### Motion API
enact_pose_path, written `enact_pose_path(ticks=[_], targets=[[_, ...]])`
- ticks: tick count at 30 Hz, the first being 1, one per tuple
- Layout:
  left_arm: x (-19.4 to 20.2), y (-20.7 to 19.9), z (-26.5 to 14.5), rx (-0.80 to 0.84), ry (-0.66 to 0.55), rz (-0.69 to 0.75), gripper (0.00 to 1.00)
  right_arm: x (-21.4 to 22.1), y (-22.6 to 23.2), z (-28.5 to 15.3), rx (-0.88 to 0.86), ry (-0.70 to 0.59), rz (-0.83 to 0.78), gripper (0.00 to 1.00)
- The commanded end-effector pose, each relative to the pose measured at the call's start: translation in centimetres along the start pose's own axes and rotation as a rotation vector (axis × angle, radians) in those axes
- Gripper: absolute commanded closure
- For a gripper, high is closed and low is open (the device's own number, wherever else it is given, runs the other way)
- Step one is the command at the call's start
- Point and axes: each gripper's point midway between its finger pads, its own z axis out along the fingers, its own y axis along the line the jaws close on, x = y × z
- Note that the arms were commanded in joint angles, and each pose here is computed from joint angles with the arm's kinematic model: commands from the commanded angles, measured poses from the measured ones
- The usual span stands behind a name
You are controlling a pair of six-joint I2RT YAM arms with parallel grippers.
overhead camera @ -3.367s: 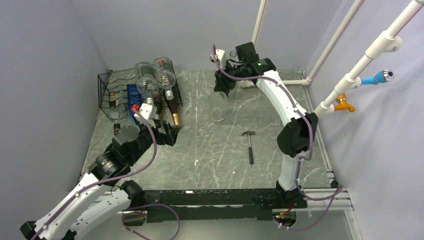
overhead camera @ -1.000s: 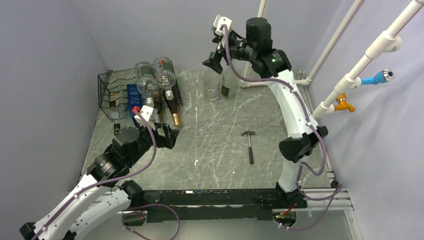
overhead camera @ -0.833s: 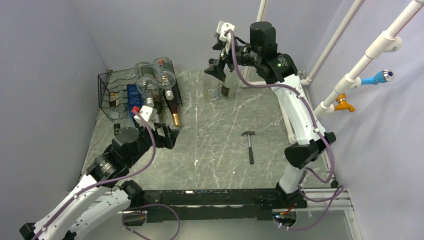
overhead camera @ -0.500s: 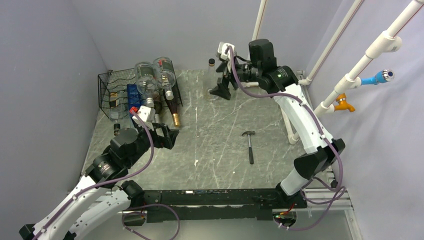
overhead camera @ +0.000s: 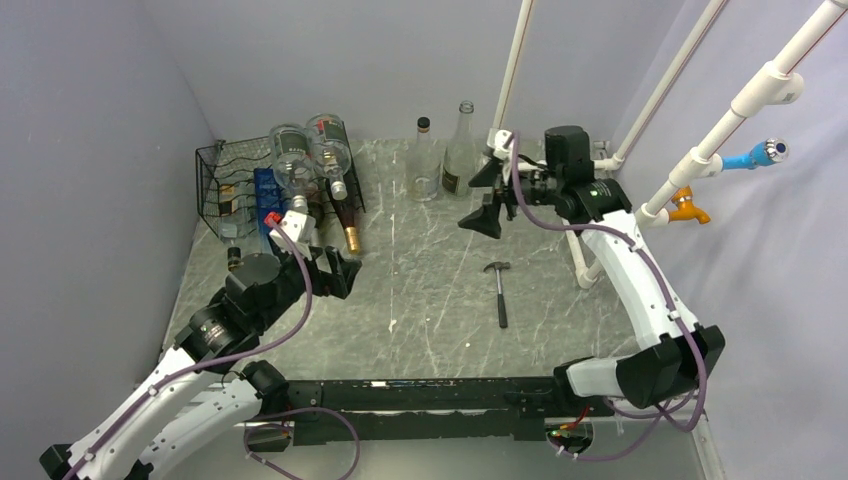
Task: Take the wine bottle off the wine rack
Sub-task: Pick up the wine bottle from the wine rack.
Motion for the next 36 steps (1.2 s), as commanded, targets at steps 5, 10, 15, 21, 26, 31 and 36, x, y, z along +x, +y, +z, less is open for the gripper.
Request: enact_pose_path(ticks=[5, 10, 15, 21, 26, 31, 36], targets=[[-2.5, -1.0, -0.1, 0.029, -0.055, -0.029, 0.00, 0.9, 0.9, -2.8, -0.047, -0.168, 0.057, 0.00], [-2.5, -1.2, 0.0, 0.034, -0.052, -0.028, 0.01, 3.4, 1.1, -3.2, -0.033, -0.162, 0.080, 0.00], [-2.6, -1.1, 0.0, 0.031, -0.050, -0.025, 0.00, 5.8, 1.4, -3.4, -0.029, -0.177, 0.128, 0.00], [-2.8, -1.2, 0.3, 0.026, -0.045, -0.017, 0.01, 7.5, 1.2, -3.9, -0.015, -0.198, 0.143, 0.00], [-3.0, -1.4, 0.7, 0.029, -0.042, -0.011, 0.01, 8.2, 1.1, -4.1, -0.011, -0.207, 0.152, 0.00], [-3.0, -1.5, 1.1, 0.030, -0.033, -0.003, 0.00, 8.6, 1.1, -4.3, -0.006, -0.208, 0.146, 0.00], [-3.1, -1.6, 1.4, 0.028, -0.030, 0.005, 0.00, 9.1, 0.7, -5.0, 0.016, -0.217, 0.159, 0.00]])
